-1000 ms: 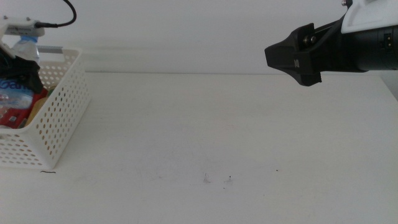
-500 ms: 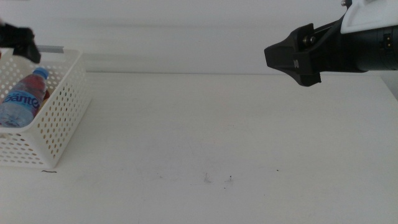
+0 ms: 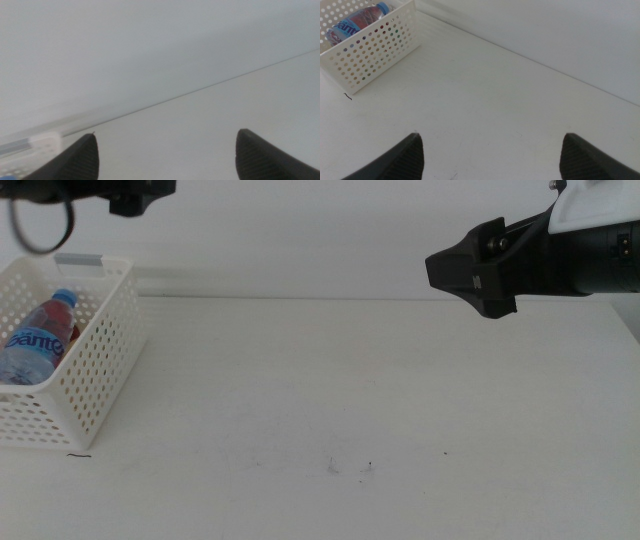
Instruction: Use arms to grab the bottles and put them into the dustbin to the left of the table.
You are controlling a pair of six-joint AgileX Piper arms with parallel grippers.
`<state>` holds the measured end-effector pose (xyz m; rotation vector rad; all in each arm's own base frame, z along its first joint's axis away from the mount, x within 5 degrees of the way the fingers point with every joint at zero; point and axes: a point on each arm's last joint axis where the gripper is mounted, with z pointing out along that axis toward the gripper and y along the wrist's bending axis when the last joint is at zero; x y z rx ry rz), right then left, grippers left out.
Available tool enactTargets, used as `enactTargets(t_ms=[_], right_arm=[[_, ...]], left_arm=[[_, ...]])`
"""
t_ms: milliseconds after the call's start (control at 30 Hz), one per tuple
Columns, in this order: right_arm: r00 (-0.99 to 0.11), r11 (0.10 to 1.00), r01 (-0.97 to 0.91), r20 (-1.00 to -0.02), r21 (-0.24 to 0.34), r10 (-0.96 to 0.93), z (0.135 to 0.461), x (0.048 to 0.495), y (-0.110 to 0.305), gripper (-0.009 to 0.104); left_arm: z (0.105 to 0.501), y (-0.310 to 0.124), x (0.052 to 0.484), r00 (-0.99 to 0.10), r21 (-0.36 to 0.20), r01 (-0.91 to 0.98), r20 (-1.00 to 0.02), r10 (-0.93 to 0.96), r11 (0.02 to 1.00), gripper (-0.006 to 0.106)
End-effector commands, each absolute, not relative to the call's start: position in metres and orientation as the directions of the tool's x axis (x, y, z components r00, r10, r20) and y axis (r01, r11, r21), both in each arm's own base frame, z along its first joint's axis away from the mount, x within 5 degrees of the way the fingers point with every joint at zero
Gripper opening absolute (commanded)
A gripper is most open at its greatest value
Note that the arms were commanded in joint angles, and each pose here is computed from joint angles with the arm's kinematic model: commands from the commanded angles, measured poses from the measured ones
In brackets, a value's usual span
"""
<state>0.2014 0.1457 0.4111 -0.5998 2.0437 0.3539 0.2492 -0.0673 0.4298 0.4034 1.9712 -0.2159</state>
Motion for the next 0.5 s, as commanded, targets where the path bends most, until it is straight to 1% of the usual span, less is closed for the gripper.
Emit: enactTargets(t_ms=[0, 67, 133, 167, 267, 300, 400, 467], right_arm=[[-0.422, 0.843, -0.538, -0.866, 0.000, -0.269, 0.414, 0.203, 0.144, 0.087], [-0.422, 0.843, -0.538, -0.866, 0.000, -0.269, 0.414, 0.203, 0.144, 0.087], [-0.422, 0.843, -0.538, -0.866, 0.000, -0.269, 0.414, 0.203, 0.144, 0.087], [-0.422, 0.843, -0.538, -0.866, 0.000, -0.269, 0.414, 0.203, 0.144, 0.087], [-0.422, 0.843, -0.538, -0.866, 0.000, -0.269, 0.414, 0.203, 0.144, 0.087], [-0.422, 0.843, -0.538, -0.866, 0.000, -0.269, 0.414, 0.203, 0.144, 0.087], [-0.422, 0.843, -0.538, -0.866, 0.000, -0.269, 0.414, 0.203, 0.144, 0.087], [-0.422, 0.843, -0.538, -0.866, 0.000, -0.269, 0.414, 0.203, 0.144, 0.087]], left_arm=[[0.432, -0.072, 0.228, -0.346, 0.007, 0.401, -0.925, 0.159, 0.916, 0.094], [0.435, -0.073, 0.215, -0.331, 0.003, 0.418, -0.931, 0.155, 0.909, 0.094], [0.436, -0.072, 0.203, -0.307, 0.019, 0.422, -0.938, 0.163, 0.907, 0.094], [0.434, -0.070, 0.197, -0.312, 0.019, 0.401, -0.937, 0.156, 0.916, 0.094], [0.425, -0.062, 0.181, -0.333, -0.019, 0.319, -0.938, 0.093, 0.948, 0.094], [0.420, -0.060, 0.177, -0.331, -0.024, 0.306, -0.940, 0.083, 0.952, 0.094], [0.413, -0.057, 0.170, -0.322, -0.023, 0.300, -0.943, 0.078, 0.954, 0.094], [0.413, -0.055, 0.167, -0.317, -0.012, 0.298, -0.944, 0.087, 0.955, 0.094]])
